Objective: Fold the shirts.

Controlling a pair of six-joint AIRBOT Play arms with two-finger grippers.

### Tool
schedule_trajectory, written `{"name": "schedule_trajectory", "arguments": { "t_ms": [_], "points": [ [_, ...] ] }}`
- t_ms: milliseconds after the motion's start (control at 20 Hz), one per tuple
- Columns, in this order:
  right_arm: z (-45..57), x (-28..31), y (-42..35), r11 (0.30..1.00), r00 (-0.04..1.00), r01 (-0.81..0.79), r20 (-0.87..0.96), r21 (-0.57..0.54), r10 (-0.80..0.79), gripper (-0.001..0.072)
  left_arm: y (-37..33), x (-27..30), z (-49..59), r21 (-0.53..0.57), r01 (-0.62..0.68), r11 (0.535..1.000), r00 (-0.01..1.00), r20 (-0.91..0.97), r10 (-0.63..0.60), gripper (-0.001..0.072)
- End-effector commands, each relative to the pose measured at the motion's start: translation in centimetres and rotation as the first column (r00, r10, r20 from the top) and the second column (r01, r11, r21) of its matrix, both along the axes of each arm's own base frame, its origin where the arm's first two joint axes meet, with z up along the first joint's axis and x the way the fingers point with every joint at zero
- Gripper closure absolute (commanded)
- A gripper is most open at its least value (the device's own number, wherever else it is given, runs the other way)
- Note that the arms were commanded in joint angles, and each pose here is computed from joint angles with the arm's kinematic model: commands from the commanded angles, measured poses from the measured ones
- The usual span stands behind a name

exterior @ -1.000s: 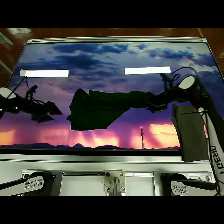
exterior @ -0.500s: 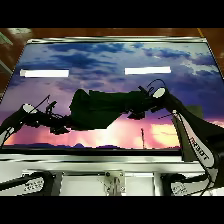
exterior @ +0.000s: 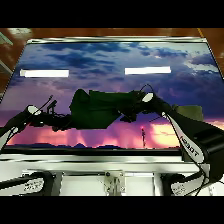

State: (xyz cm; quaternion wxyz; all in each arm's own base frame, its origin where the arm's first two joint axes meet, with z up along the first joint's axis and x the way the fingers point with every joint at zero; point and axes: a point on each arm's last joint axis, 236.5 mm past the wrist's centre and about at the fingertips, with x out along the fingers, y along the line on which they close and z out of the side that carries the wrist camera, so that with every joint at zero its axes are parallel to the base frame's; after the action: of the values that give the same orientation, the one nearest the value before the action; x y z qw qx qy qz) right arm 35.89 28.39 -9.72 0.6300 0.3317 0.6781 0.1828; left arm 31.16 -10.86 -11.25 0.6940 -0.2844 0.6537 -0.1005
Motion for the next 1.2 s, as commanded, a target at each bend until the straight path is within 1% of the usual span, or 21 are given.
{"name": "schedule_trajectory", "arguments": {
  "t_ms": [0, 50, 100, 150, 200, 250, 300, 350, 400, 450, 550, 650, 700, 750, 850, 950, 1000, 1100, 1150],
  "points": [
    [-0.4, 1.3, 0.9, 0.995, 0.995, 0.095, -0.005, 0.017, -0.095, 0.0065, 0.1, 0.4, 0.1, 0.013, 0.036, 0.999, 0.998, 0.041, -0.037, 0.0667],
    [-0.4, 1.6, 1.0, 0.993, 0.994, 0.114, -0.001, 0.013, -0.114, 0.0077, 0.1, 0.4, 0.2, 0.016, 0.051, 0.999, 0.997, 0.053, -0.052, 0.0667],
    [-0.5, 2.0, 0.9, 0.99, 0.99, 0.139, 0.0, 0.011, -0.139, 0.0172, 0.1, 0.5, 0.4, 0.019, 0.062, 0.998, 0.996, 0.065, -0.063, 0.0667],
    [-0.5, 2.3, 0.9, 0.988, 0.988, 0.155, 0.001, 0.01, -0.155, 0.0206, 0.1, 0.5, 0.5, 0.021, 0.072, 0.997, 0.994, 0.076, -0.073, 0.0667],
    [-0.6, 2.3, 1.0, 0.987, 0.987, 0.161, -0.001, 0.01, -0.161, 0.0206, 0.1, 0.6, 0.7, 0.025, 0.083, 0.996, 0.993, 0.088, -0.084, 0.0667],
    [-0.7, 2.3, 1.1, 0.986, 0.986, 0.164, -0.008, 0.011, -0.164, 0.028, 0.1, 0.8, 0.9, 0.028, 0.09, 0.996, 0.991, 0.1, -0.093, 0.0667],
    [-0.8, 2.3, 1.1, 0.986, 0.986, 0.166, -0.012, 0.011, -0.166, 0.0457, 0.2, 1.1, 1.1, 0.032, 0.096, 0.995, 0.989, 0.112, -0.099, 0.0667],
    [-0.7, 2.4, 1.0, 0.985, 0.985, 0.172, -0.01, 0.011, -0.172, 0.0568, 0.2, 1.4, 1.3, 0.036, 0.094, 0.995, 0.988, 0.124, -0.097, 0.0667],
    [-0.7, 2.5, 1.1, 0.985, 0.985, 0.175, -0.009, 0.014, -0.174, 0.0652, 0.3, 1.9, 1.6, 0.038, 0.092, 0.995, 0.986, 0.137, -0.097, 0.0667],
    [-0.4, 2.7, 1.0, 0.986, 0.986, 0.165, 0.007, 0.022, -0.165, 0.0652, 0.3, 2.4, 2.1, 0.041, 0.092, 0.995, 0.984, 0.152, -0.098, 0.0668],
    [1.9, 2.8, 1.1, 0.997, 0.994, 0.066, 0.085, 0.049, -0.07, 0.0653, 0.5, 4.3, 4.5, 0.058, 0.096, 0.994, 0.966, 0.236, -0.107, 0.0669],
    [7.0, 3.5, 0.8, 0.995, 0.976, -0.047, 0.215, 0.091, 0.026, 0.0653, 1.0, 7.2, 10.6, 0.108, 0.093, 0.99, 0.907, 0.402, -0.129, 0.0669],
    [10.9, 4.0, 0.5, 0.989, 0.956, -0.086, 0.288, 0.117, 0.049, 0.0653, 1.3, 8.7, 15.5, 0.137, 0.08, 0.987, 0.846, 0.514, -0.14, 0.0669],
    [15.3, 4.5, 0.1, 0.984, 0.932, -0.111, 0.36, 0.142, 0.053, 0.0653, 1.5, 9.7, 21.2, 0.16, 0.059, 0.985, 0.765, 0.627, -0.148, 0.0669],
    [25.9, 3.7, -0.8, 0.965, 0.86, -0.183, 0.507, 0.189, 0.063, 0.0653, 1.7, 9.7, 35.6, 0.185, -0.011, 0.983, 0.515, 0.844, -0.153, 0.0668],
    [36.5, 1.1, -2.1, 0.953, 0.745, -0.238, 0.665, 0.187, 0.056, 0.0653, 1.9, 5.6, 50.8, 0.171, -0.099, 0.98, 0.187, 0.971, -0.15, 0.0669],
    [41.3, -0.7, -2.9, 0.952, 0.672, -0.253, 0.739, 0.175, 0.042, 0.0653, 1.8, 2.7, 56.5, 0.157, -0.128, 0.979, 0.05, 0.987, -0.152, 0.0668],
    [48.6, -4.0, -4.6, 0.96, 0.53, -0.237, 0.848, 0.145, 0.003, 0.0653, 1.6, -3.3, 64.7, 0.136, -0.159, 0.978, -0.157, 0.974, -0.161, 0.0668],
    [50.8, -5.4, -5.6, 0.969, 0.48, -0.212, 0.877, 0.128, -0.011, 0.0653, 1.5, -5.7, 67.2, 0.123, -0.168, 0.978, -0.224, 0.961, -0.159, 0.0668]
  ]
}}
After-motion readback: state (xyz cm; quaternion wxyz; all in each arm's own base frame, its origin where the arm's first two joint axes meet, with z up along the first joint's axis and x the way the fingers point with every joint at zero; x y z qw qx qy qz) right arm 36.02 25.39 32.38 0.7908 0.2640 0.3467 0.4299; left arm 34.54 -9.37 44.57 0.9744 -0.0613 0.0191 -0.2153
